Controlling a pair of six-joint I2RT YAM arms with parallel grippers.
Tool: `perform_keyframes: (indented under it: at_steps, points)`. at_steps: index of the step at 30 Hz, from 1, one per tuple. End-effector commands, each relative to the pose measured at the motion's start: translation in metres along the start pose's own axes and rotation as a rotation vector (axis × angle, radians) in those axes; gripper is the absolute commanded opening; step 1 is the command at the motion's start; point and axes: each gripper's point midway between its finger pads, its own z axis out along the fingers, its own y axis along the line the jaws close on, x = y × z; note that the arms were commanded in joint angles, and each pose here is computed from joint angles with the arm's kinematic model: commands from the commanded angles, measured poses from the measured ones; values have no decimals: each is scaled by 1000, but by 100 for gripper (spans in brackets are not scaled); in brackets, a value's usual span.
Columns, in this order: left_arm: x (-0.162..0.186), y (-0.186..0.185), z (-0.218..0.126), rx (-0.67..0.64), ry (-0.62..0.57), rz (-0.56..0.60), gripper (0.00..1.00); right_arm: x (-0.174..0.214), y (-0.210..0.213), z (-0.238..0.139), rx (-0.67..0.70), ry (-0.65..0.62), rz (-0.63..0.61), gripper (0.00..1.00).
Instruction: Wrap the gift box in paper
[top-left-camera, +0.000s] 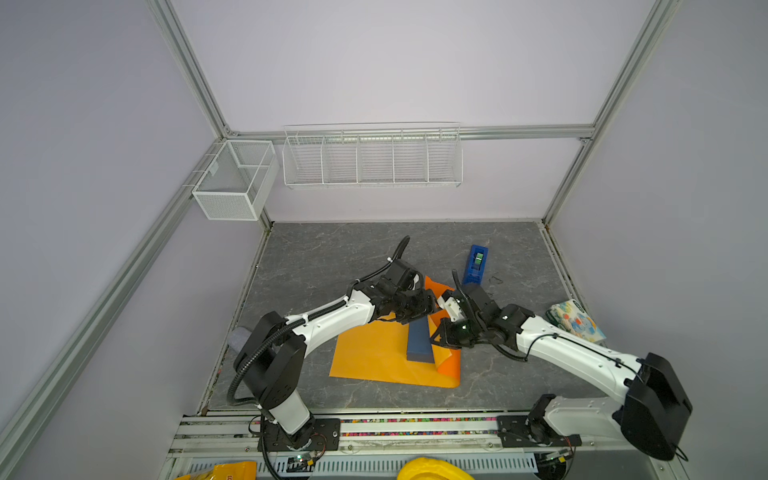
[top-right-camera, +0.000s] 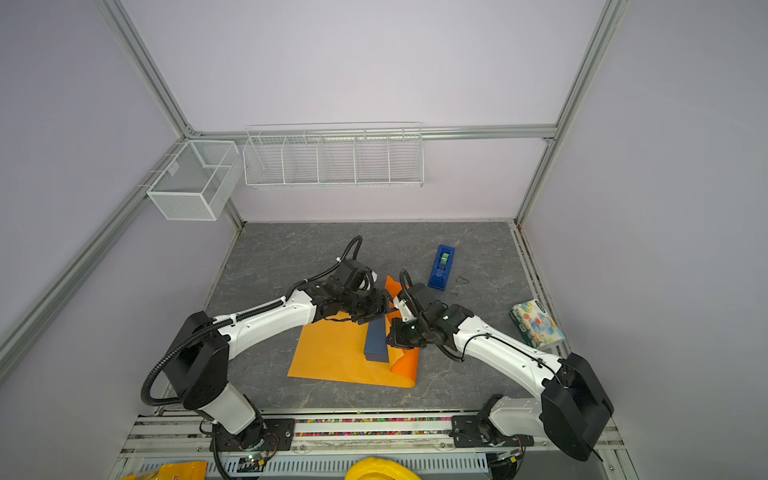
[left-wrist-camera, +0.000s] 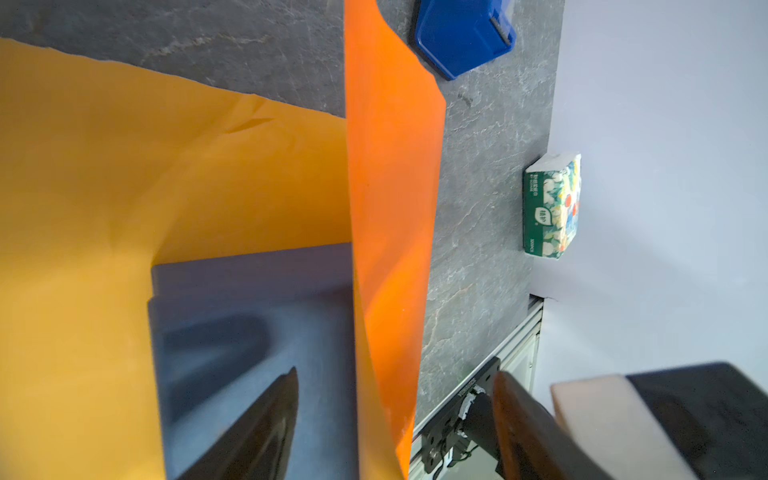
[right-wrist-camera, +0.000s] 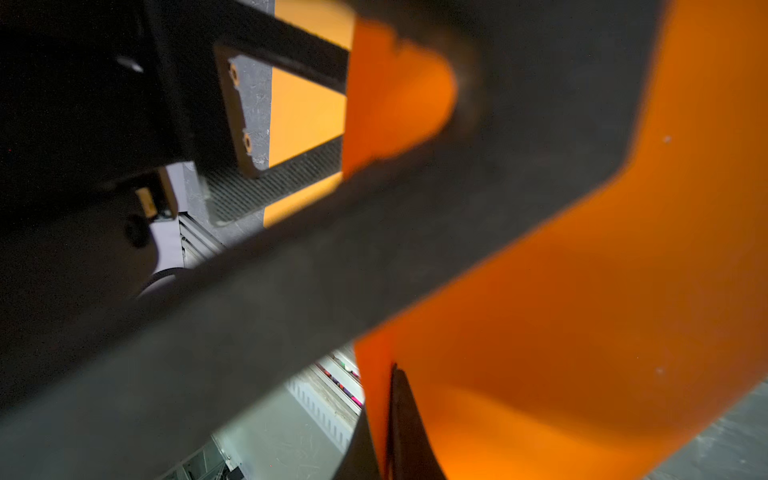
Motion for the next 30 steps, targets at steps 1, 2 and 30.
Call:
perform_keyframes:
  at_steps: [1, 2, 30]
  points:
    - [-4, 1, -1, -32, -9, 13, 63, 1, 14, 0, -31, 1, -31, 9]
    - [-4, 1, -2, -35, -14, 15, 59, 3, 15, 0, -32, 5, -36, 9]
    - [-12, 23, -24, -86, -71, 29, 0, -7, 29, -36, -14, -74, -107, 42]
